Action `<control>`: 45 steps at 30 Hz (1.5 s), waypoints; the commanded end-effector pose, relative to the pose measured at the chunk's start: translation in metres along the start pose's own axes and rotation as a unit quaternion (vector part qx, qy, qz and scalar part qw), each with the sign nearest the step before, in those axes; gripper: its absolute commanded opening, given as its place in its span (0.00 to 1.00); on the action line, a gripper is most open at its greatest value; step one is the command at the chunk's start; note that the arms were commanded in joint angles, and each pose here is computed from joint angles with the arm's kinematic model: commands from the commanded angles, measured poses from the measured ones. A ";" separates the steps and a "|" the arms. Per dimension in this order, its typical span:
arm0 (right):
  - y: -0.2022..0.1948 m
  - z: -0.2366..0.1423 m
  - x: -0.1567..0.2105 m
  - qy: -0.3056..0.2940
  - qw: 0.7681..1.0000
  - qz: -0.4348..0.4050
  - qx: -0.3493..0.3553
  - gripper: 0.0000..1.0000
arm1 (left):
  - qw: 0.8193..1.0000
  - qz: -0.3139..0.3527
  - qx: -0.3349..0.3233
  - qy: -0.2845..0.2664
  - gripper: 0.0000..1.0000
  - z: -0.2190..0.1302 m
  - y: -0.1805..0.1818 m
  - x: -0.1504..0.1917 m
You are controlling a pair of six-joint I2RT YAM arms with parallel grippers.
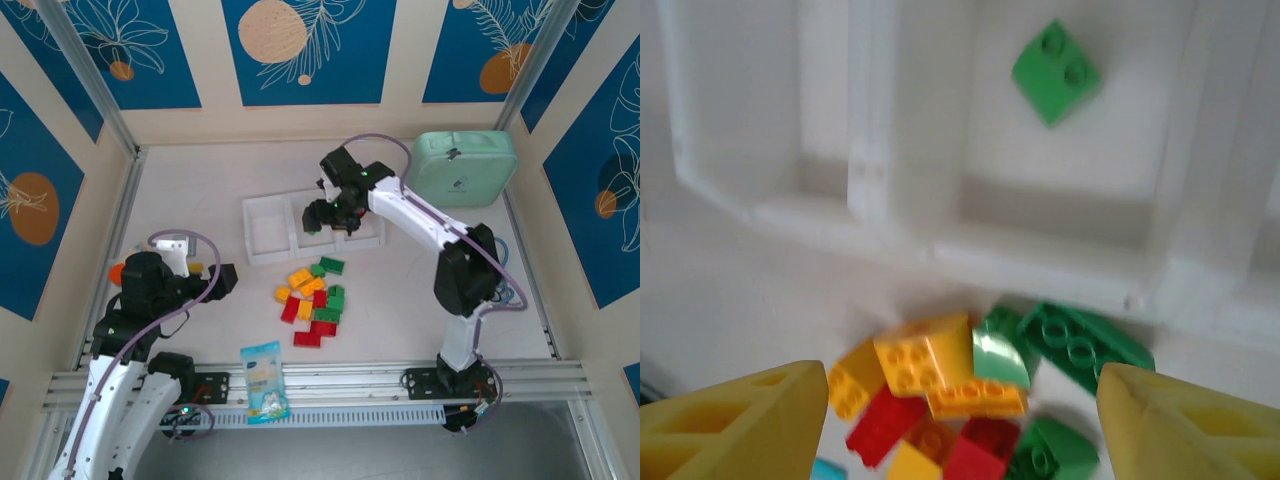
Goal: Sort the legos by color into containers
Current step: Pick up the lego from the center of the table.
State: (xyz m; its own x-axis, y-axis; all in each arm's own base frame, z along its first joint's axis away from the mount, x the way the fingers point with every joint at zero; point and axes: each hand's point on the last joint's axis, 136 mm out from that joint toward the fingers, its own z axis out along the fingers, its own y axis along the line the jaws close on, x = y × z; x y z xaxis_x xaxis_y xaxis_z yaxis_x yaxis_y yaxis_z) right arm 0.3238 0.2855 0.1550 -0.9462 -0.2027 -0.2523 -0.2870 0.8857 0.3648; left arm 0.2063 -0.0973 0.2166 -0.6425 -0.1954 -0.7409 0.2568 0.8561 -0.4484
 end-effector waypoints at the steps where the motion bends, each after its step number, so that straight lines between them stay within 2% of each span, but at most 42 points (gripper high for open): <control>1: 0.006 0.002 0.027 0.002 0.994 -0.111 -0.011 0.72 | 1.000 0.006 0.015 -0.001 0.99 0.001 -0.005 -0.001; 4: -0.003 0.009 0.048 -0.001 0.980 -0.199 0.012 0.72 | 1.000 0.007 0.018 -0.002 0.99 0.001 -0.006 -0.001; 9: -0.012 0.019 0.059 -0.023 0.963 -0.267 0.018 0.72 | 1.000 0.006 0.014 -0.003 0.99 0.001 -0.005 -0.001; 17: -0.039 0.051 0.058 0.021 0.970 -0.240 0.046 0.69 | 1.000 0.006 0.011 -0.001 0.99 0.002 -0.004 0.000; 26: -0.051 0.066 0.048 0.021 0.971 -0.231 0.049 0.65 | 1.000 0.004 0.009 0.003 0.99 0.003 -0.002 0.001; 33: -0.064 0.076 0.045 0.029 0.967 -0.239 0.080 0.70 | 1.000 0.003 0.012 0.006 0.99 0.004 -0.003 0.002; 38: -0.063 0.083 0.046 0.038 0.967 -0.243 0.072 0.71 | 1.000 0.003 0.014 0.008 0.99 0.005 -0.004 0.002; 45: -0.068 0.091 0.052 0.057 0.969 -0.230 0.071 0.62 | 1.000 0.003 0.019 0.011 0.99 0.006 -0.005 0.003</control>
State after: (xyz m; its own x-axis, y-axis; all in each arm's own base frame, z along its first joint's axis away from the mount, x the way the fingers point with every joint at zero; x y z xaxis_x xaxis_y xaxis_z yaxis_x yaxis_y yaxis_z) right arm 0.3064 0.2499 0.0382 -0.7301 -0.6304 -0.2638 -0.6693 0.7375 0.0900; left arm 0.2080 -0.0981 0.2124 -0.6573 -0.1927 -0.7285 0.2497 0.8564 -0.4518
